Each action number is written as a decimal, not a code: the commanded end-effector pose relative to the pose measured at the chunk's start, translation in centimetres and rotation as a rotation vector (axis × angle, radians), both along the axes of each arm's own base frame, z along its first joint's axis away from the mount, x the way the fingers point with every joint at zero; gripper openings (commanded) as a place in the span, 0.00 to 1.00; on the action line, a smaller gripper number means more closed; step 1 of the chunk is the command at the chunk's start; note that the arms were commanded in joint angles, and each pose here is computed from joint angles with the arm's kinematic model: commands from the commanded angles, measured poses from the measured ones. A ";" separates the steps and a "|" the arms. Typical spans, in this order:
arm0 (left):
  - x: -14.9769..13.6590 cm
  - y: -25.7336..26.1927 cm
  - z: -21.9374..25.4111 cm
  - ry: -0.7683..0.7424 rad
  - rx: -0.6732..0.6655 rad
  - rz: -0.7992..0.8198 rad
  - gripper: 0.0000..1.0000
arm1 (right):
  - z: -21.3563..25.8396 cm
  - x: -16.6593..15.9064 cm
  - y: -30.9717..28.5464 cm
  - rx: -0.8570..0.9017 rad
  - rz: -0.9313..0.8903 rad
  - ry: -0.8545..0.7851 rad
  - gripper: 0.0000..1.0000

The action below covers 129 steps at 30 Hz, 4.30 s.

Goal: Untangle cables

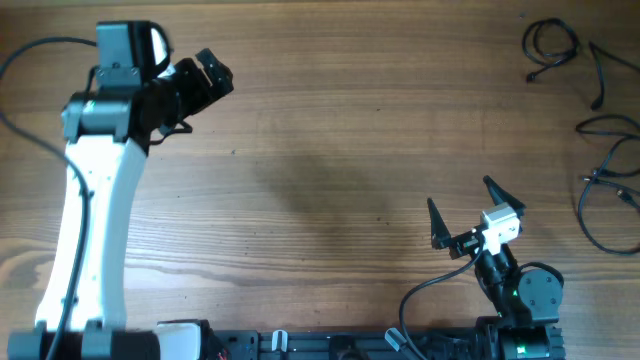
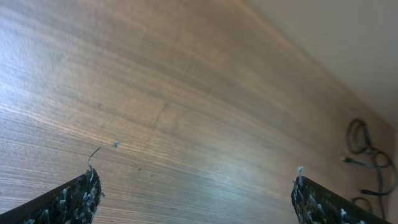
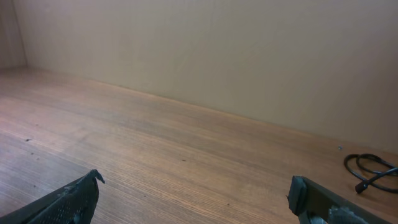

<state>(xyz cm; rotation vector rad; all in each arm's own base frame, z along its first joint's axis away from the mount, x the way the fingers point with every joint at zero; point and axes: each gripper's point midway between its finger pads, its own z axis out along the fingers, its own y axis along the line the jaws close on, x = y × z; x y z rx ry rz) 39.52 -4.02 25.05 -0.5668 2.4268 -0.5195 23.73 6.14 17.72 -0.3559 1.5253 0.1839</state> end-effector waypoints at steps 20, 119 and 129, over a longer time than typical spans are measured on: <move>-5.7 1.3 6.3 -0.362 0.109 0.006 1.00 | 0.2 0.0 -0.1 0.005 -0.011 -0.010 1.00; -15.0 3.7 -9.2 -0.844 0.409 0.008 1.00 | 0.2 0.0 -0.1 0.005 -0.011 -0.010 1.00; -15.0 3.7 -9.2 -0.844 0.408 0.008 1.00 | 0.2 0.0 -0.1 0.005 -0.011 -0.010 1.00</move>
